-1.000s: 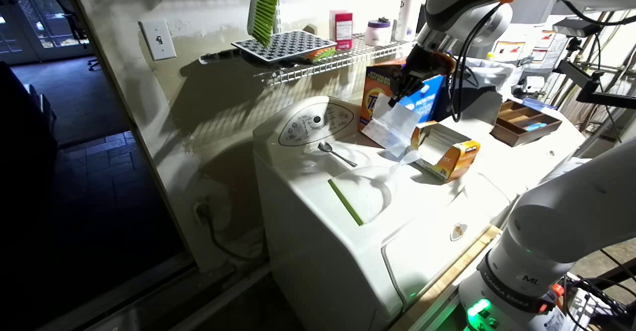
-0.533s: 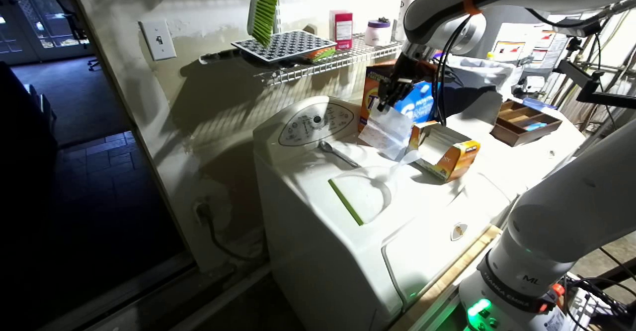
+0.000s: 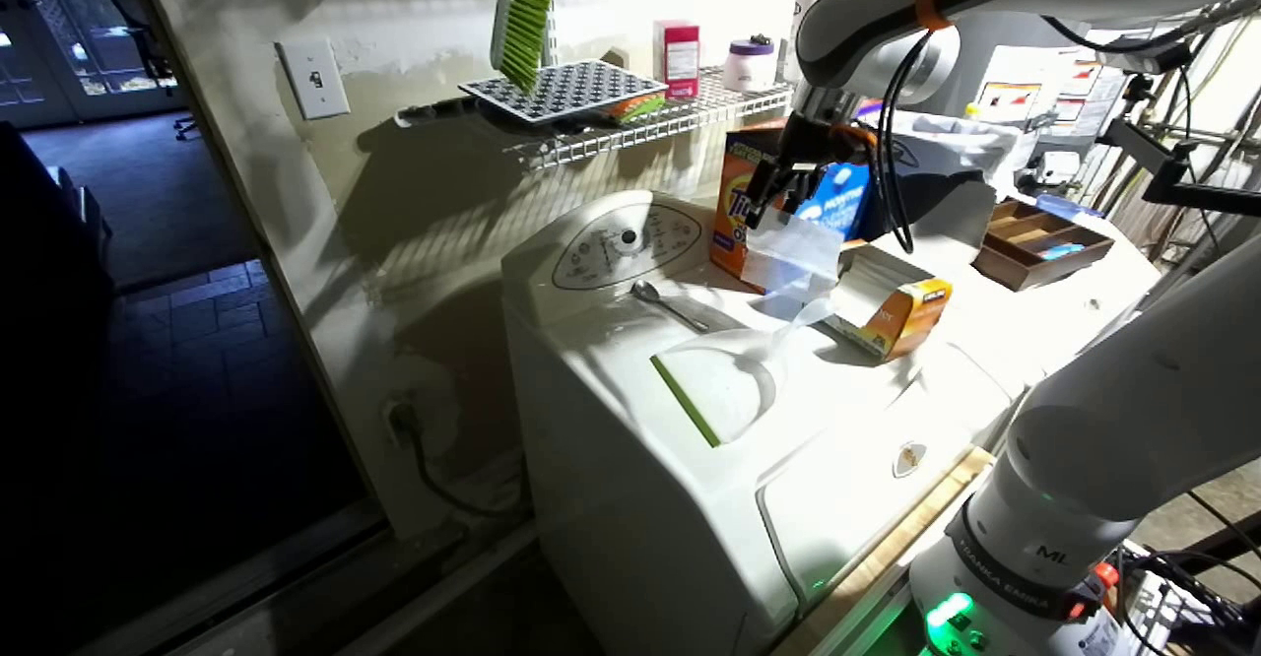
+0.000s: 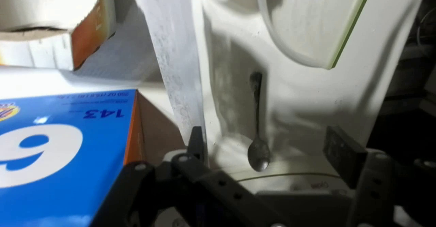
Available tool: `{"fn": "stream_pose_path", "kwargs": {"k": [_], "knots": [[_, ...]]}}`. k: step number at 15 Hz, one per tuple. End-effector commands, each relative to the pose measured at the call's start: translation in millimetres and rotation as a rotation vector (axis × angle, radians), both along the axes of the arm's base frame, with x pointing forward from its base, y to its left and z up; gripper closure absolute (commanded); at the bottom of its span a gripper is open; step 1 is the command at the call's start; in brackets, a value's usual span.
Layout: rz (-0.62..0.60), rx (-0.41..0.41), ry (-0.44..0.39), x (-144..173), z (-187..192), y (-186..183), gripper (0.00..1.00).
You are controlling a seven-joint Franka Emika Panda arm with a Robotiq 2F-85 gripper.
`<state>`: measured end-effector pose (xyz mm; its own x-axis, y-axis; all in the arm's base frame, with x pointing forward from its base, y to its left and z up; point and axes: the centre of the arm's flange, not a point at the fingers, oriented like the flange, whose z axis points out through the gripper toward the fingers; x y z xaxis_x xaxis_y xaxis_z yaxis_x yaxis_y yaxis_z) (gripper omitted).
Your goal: Remove one paper from the orange box.
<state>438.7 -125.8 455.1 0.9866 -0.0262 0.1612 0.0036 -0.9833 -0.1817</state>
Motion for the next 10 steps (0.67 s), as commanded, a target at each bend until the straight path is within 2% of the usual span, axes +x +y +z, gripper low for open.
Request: {"fn": "stream_pose_path", "kwargs": {"k": [1,2,3,4,5,6,7,8,9,10], "knots": [[-0.054,-0.041,0.044,4,3,-1,0.0],[0.038,0.011,0.117,2,5,4,0.0],[-0.069,-0.108,0.016,6,6,-1,0.0],[0.059,-0.026,0.137,1,5,8,0.0],[-0.075,-0.153,0.02,7,6,1,0.0],[-0.004,-0.116,0.103,7,1,8,0.0],[-0.073,-0.217,0.014,11,3,4,0.0],[0.03,-0.183,0.105,6,-3,14,0.0],[0.023,-0.203,0.097,8,-2,14,0.0],[0.096,-0.154,0.139,5,-3,19,0.0]]}}
